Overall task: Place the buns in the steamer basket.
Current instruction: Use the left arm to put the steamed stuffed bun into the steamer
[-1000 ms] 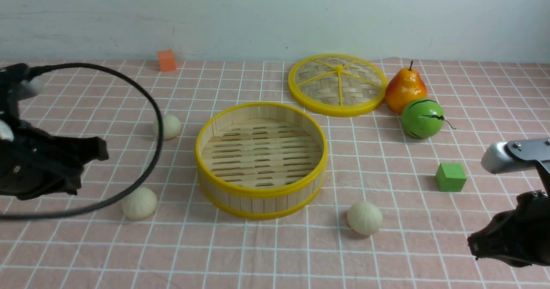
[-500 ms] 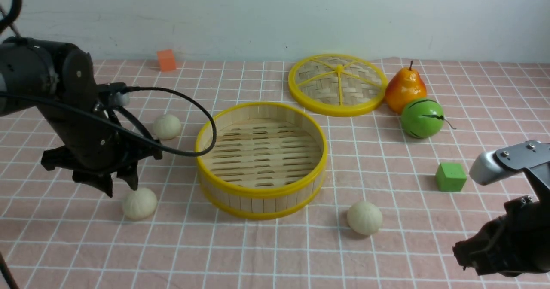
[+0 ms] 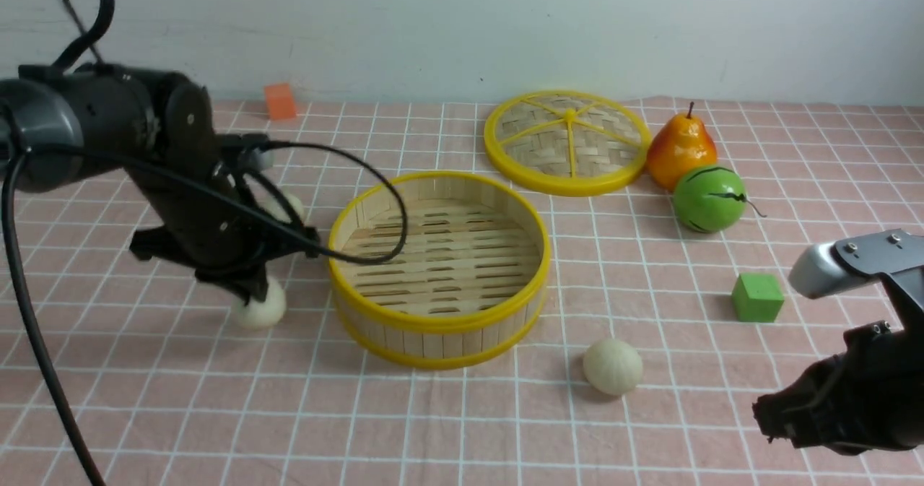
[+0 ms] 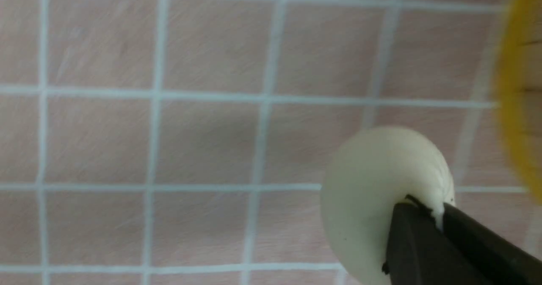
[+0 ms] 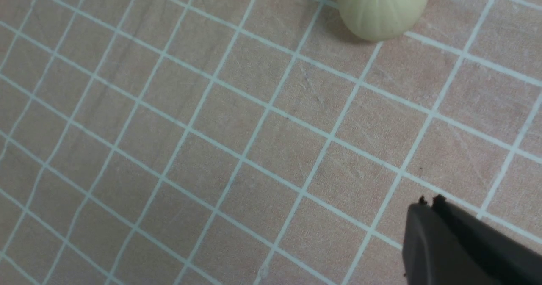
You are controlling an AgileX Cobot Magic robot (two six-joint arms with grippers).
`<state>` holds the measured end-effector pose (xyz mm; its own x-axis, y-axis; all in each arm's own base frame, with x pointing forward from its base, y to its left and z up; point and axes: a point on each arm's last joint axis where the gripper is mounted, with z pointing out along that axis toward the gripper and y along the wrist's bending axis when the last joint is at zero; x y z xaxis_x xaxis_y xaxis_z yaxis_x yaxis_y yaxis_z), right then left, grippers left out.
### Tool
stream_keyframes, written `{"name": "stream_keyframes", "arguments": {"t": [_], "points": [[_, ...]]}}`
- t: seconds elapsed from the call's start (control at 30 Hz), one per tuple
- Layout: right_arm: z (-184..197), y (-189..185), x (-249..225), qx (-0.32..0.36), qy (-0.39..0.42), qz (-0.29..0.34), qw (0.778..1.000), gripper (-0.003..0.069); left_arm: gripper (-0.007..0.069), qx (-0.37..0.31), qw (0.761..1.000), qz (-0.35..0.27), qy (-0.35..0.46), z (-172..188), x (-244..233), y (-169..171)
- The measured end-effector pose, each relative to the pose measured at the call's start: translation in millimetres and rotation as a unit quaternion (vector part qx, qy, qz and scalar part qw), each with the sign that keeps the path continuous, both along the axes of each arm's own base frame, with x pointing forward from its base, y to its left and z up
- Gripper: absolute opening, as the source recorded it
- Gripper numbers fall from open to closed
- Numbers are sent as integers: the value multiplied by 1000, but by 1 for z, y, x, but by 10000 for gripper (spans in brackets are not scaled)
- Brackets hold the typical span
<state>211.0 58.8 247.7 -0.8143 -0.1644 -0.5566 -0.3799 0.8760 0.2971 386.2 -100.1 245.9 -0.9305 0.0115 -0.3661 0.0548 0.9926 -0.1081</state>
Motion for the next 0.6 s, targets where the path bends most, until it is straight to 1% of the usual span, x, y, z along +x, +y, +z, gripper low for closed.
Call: {"name": "stream_keyframes", "arguments": {"t": [0.03,0.07,0.1,0.13,0.2,0.23,0.33,0.37,0.4,0.43,0.5,0.53,0.6], "points": [[0,0,0,0,-1,-1,1000,-1,-12,-12,1000,-14,-19,16,2,-12],[0,0,0,0,-2,-1,1000,0,-12,-14,1000,-14,-24,20,2,-13],[0,0,1,0,-3,-2,1000,0,-12,-29,997,-36,-60,44,5,-31],[0,0,1,0,-3,-2,1000,0,-12,-39,995,-47,-82,55,6,-43],[0,0,1,1,-3,-3,1000,0,-12,-52,990,-63,-115,68,12,-59],[0,0,1,2,-3,-4,1000,0,-12,-56,989,-68,-122,68,17,-65],[1,1,0,9,0,-5,1000,3,-1,-58,986,-70,-141,48,36,-76],[1,1,0,11,1,-5,1000,4,12,-53,987,-68,-134,29,46,-80],[1,1,0,12,2,-5,1000,6,32,-51,988,-67,-127,20,49,-81],[1,1,0,13,3,-4,1000,7,59,-46,990,-64,-113,2,55,-83],[1,2,0,12,3,-3,1000,10,124,-41,993,-56,-91,-19,60,-84],[1,2,0,12,4,-3,1000,10,175,-39,995,-51,-81,-29,62,-85],[1,2,0,13,4,-2,1000,10,266,-42,995,-42,-77,-34,63,-85]]}}
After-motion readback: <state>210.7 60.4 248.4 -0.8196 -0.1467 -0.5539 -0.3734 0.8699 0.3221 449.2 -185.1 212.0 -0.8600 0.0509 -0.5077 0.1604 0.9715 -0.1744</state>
